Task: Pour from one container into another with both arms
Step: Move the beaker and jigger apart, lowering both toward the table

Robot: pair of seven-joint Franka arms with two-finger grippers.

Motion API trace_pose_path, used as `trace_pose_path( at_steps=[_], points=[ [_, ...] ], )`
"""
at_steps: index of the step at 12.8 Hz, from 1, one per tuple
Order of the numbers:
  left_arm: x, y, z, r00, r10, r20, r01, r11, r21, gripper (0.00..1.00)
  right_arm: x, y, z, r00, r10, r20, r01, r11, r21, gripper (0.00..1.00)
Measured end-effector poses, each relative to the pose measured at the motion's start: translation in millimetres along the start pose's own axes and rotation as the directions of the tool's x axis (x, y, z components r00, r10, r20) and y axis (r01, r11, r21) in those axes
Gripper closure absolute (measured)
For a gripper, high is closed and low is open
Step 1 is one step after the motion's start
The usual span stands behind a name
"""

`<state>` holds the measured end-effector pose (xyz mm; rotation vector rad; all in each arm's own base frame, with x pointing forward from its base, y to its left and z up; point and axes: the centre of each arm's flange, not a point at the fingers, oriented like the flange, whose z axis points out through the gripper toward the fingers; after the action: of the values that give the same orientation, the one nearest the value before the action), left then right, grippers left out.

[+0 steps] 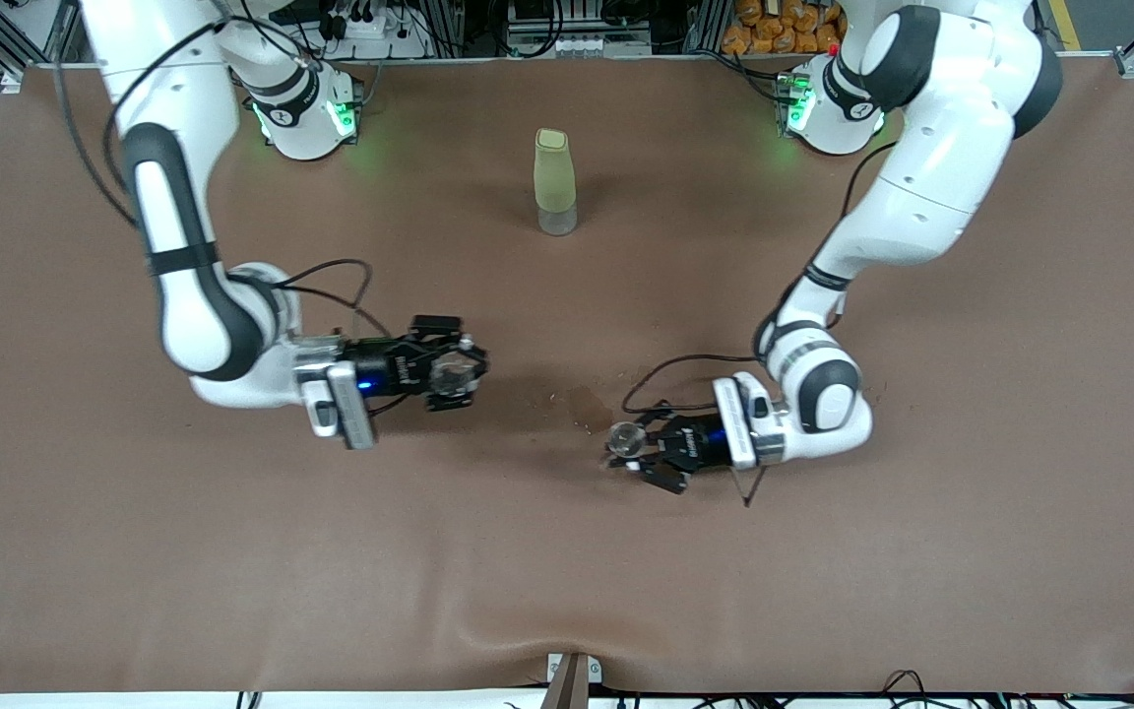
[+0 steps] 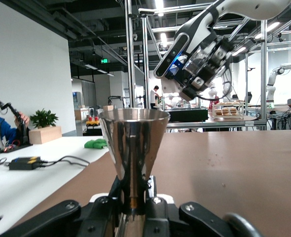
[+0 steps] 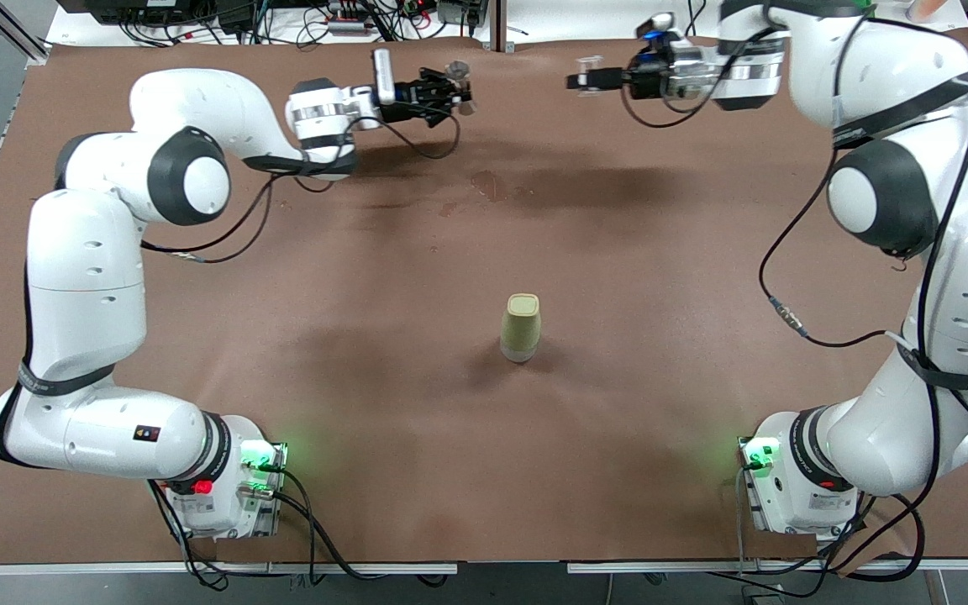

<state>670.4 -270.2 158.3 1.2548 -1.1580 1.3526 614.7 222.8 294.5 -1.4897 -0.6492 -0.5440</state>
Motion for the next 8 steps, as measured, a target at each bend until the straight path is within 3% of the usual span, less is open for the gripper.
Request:
trace_pose_path(
  at_steps=[3,8],
  points=[
    [-6,-19,-77,0.997,-0.047,0.063,0.051,0.996,-0.07,0.79,-5,6,-58,0.971,-0.232,0.064,0.232,0.973,0.0,0.84],
    [-14,-23,-204,0.99,-0.063,0.123,0.086,0.976,-0.199,0.79,-19,9,-139,0.844,-0.524,0.115,0.523,0.851,0.042,0.84]
  ],
)
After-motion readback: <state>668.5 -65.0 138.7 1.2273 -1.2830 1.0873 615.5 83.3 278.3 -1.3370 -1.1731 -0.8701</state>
